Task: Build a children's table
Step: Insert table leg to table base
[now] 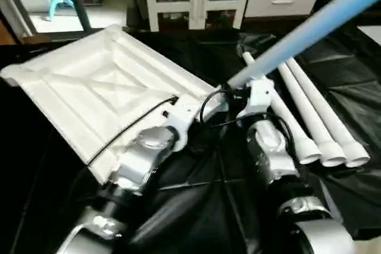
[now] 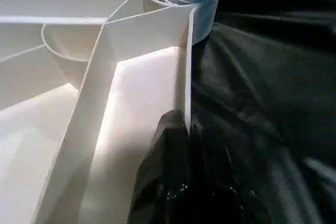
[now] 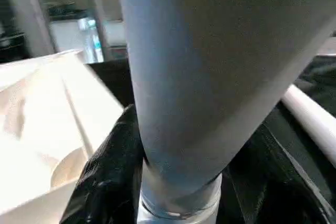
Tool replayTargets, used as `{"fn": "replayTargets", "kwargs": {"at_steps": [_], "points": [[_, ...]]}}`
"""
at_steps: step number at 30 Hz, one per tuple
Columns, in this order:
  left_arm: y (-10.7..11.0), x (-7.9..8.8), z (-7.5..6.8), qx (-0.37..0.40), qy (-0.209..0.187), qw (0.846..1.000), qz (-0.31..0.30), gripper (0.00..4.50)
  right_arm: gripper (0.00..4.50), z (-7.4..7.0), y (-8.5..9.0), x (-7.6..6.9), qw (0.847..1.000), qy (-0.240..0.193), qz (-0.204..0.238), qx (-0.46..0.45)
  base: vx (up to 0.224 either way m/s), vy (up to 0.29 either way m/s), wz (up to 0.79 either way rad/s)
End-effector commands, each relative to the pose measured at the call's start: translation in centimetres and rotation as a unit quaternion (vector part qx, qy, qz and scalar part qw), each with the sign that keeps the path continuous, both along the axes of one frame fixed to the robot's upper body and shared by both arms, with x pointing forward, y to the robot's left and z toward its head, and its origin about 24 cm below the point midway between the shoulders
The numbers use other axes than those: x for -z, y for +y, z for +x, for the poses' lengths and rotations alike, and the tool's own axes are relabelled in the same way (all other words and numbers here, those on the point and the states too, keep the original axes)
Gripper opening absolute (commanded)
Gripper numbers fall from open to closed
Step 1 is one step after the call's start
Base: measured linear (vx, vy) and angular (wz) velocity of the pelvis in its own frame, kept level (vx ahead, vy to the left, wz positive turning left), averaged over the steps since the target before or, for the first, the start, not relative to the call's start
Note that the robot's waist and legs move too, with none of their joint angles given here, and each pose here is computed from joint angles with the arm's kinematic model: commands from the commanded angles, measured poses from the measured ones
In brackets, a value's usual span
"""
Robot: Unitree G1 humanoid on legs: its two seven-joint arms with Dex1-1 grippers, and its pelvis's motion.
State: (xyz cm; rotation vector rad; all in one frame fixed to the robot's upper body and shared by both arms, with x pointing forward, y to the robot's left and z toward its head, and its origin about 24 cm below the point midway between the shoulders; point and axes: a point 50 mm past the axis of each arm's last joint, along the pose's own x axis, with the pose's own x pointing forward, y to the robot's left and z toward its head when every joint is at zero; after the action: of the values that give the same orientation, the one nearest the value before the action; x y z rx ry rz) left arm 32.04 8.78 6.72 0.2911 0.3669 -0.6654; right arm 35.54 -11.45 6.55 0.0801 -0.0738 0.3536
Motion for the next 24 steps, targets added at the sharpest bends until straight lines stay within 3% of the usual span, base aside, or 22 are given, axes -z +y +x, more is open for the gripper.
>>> {"fn": "replayTargets", "kwargs": {"at_steps": [1, 6, 8, 12, 13, 17, 21, 24], "points": [[3.1, -0.4, 0.3, -0.022, -0.02, 0.999, 0.019, 0.0, 1.86, -0.9, -1.9, 2.6, 0.997, 0.067, -0.016, -0.024, 0.0, 0.0, 0.0], [4.3, -0.9, -0.7, 0.064, -0.027, 0.997, 0.018, 0.0, 1.86, -0.5, -4.0, -1.0, 0.987, 0.023, -0.031, -0.155, 0.01, -0.003, 0.0], [4.6, -0.7, -1.7, 0.113, -0.017, 0.993, 0.029, 0.0, 1.86, -0.7, -5.7, -2.5, 0.975, 0.016, -0.048, -0.215, 0.025, -0.008, -0.01], [4.9, -0.3, -2.8, 0.165, -0.001, 0.986, 0.035, 0.0, 1.86, -1.2, -7.3, -4.0, 0.959, 0.015, -0.061, -0.275, 0.0, 0.0, 0.0], [4.9, -0.1, -3.6, 0.191, 0.006, 0.981, 0.031, 0.0, 1.86, -1.4, -8.0, -4.7, 0.949, 0.015, -0.065, -0.308, 0.0, 0.0, 0.0], [4.8, -0.1, -4.3, 0.219, 0.014, 0.975, 0.021, 0.0, 1.86, -1.8, -8.6, -5.2, 0.936, 0.022, -0.067, -0.345, 0.0, 0.0, 0.0], [4.7, 0.1, -5.4, 0.246, 0.023, 0.969, 0.017, 0.0, 1.86, -2.7, -9.2, -4.8, 0.906, 0.058, -0.103, -0.407, 0.0, 0.0, 0.0], [4.7, 0.3, -5.5, 0.246, 0.023, 0.969, 0.021, 0.0, 1.86, -2.7, -9.3, -4.7, 0.902, 0.061, -0.114, -0.411, 0.0, 0.0, 0.0]]}}
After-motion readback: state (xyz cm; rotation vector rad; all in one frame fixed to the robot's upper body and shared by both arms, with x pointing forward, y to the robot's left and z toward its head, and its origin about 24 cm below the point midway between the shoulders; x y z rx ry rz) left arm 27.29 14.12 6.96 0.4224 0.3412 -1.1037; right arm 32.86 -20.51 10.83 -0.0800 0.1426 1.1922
